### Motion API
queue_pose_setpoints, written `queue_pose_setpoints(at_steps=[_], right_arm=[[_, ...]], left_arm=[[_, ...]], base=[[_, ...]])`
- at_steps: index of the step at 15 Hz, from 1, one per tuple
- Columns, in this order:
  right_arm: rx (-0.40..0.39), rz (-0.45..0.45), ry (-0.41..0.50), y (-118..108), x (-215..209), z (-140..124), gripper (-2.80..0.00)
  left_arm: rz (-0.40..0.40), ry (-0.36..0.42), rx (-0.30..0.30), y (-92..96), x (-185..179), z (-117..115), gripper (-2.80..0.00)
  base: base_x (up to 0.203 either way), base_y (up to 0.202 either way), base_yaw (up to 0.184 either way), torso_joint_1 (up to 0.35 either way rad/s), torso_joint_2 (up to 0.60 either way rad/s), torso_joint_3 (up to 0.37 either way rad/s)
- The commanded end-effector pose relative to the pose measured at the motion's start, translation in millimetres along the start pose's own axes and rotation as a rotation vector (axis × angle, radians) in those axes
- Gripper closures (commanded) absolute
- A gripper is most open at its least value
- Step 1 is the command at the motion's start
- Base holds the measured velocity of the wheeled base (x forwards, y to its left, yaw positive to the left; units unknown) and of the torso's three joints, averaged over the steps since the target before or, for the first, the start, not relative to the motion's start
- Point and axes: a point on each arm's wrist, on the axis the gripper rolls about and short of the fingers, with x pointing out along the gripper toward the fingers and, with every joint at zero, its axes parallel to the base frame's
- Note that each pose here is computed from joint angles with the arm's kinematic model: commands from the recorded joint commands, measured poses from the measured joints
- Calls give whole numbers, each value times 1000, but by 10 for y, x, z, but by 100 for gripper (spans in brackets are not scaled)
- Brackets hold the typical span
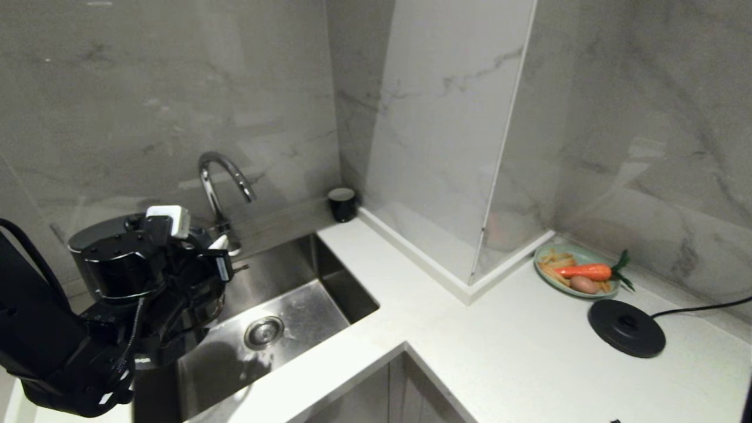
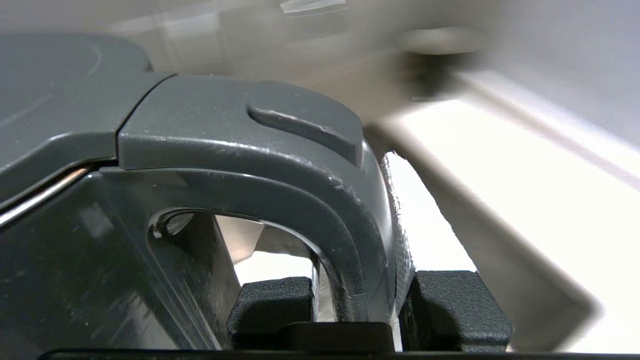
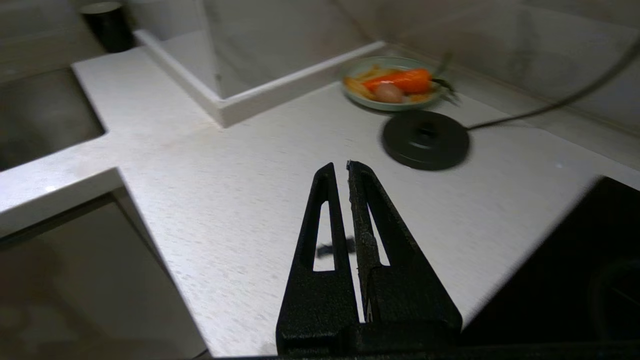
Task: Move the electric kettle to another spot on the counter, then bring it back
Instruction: Place it on the power base
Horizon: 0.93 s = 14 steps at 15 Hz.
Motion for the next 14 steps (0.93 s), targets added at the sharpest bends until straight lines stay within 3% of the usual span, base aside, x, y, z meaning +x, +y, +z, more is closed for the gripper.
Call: queue_pose_setpoints(at_steps=[1,14], right_arm=[[0,0,0,0,0,0,0],[0,1,0,0,0,0,0]], left_arm=[[0,-5,-1,0,2,4,0],[0,-19,-38,30,-125,75,0]], base=[[4,10,-164,2,11,2],[3,7,-176,2,3,1]])
